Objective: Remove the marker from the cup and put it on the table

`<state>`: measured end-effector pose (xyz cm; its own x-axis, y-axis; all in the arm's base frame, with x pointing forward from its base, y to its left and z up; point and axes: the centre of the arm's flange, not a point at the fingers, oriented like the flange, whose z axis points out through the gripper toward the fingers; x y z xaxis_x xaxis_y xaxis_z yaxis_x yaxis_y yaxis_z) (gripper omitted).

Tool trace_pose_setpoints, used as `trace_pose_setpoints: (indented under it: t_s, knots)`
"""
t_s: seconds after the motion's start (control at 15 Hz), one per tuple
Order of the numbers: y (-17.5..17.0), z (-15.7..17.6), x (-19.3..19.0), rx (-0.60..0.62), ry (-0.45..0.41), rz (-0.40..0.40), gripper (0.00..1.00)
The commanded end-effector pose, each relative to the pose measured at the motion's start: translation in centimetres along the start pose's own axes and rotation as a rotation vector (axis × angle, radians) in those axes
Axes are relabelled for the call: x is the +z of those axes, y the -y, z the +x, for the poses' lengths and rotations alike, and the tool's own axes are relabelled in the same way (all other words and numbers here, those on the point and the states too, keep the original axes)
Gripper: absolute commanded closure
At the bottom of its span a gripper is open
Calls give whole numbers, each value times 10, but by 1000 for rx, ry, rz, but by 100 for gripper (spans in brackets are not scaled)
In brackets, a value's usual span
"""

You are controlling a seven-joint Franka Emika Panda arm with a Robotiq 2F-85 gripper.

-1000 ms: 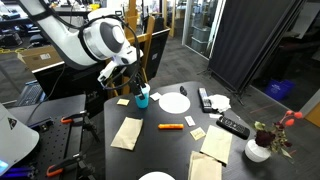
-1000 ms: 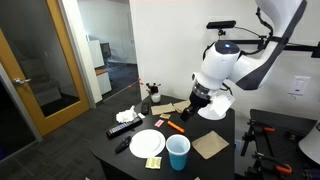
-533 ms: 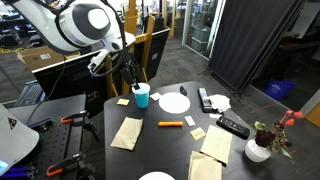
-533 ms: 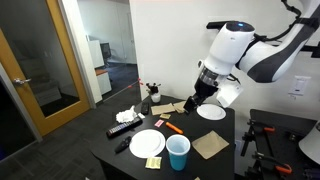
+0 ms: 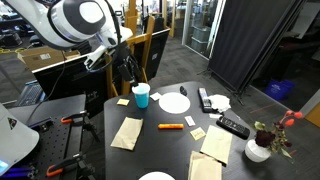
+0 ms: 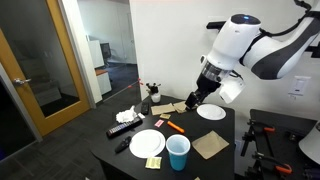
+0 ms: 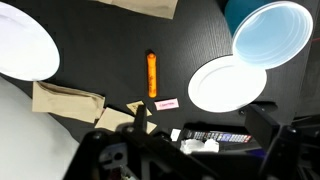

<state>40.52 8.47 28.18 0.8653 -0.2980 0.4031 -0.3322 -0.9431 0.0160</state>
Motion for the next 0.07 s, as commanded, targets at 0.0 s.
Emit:
trace_pose_setpoints:
  t_s: [0.0]
  knots:
    - [0, 0, 0, 0, 0, 0, 0]
